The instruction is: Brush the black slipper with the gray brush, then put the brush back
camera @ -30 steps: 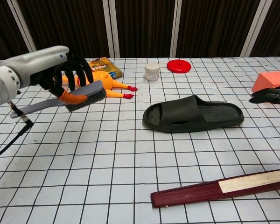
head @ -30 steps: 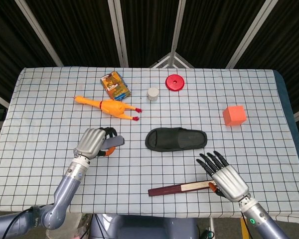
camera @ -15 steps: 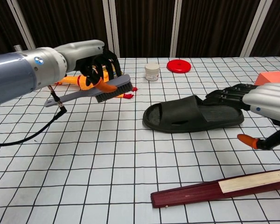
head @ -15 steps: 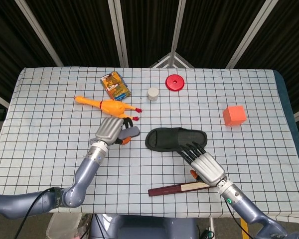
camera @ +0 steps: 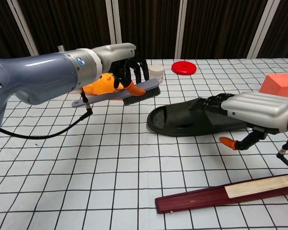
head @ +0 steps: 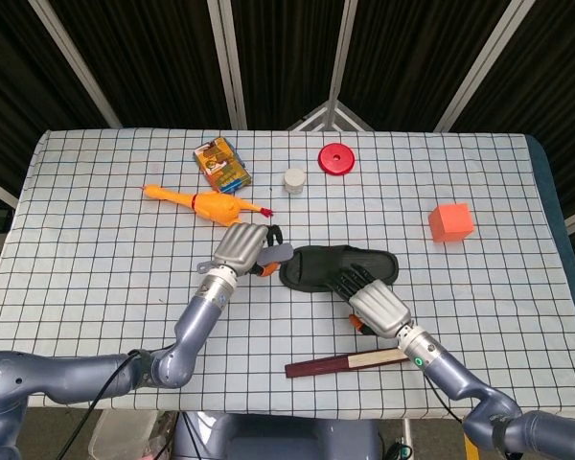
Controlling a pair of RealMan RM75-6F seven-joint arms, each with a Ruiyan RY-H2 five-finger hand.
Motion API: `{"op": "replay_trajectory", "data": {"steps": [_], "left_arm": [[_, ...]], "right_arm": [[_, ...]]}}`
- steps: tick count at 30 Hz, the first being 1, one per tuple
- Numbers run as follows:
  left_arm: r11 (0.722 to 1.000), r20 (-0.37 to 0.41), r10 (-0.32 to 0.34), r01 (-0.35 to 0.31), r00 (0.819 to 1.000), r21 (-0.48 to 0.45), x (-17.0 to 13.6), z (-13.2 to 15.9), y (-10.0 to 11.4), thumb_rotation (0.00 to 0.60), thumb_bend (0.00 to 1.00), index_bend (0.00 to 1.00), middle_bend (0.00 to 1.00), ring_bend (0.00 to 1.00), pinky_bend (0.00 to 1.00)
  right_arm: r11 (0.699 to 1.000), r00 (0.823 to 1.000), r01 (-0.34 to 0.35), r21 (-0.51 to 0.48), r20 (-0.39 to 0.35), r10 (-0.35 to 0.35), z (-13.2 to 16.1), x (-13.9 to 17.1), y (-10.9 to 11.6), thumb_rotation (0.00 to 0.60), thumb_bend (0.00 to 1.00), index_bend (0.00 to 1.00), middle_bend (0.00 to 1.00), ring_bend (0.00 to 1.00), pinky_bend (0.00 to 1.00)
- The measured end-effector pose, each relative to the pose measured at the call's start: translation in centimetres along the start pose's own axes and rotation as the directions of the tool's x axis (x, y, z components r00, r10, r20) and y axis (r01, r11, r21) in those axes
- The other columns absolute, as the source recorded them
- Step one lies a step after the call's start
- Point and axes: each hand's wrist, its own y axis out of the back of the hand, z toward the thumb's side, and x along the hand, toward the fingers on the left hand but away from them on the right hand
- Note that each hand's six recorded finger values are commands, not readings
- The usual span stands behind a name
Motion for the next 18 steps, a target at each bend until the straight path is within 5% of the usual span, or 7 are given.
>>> {"op": "replay_trajectory", "data": {"steps": [18], "left_arm": [[1.000, 0.037, 0.001, -0.001, 0.999, -0.007, 1.8, 2.1, -1.3, 0.600, 0.53, 0.58, 0.63, 0.51, 0.60]], "right_arm": [[0.999, 0.999, -0.055, -0.003, 0.002, 0.055, -0.7, -1.2, -2.0, 0.600, 0.55, 0.00, 0.00, 0.00, 0.04]]}}
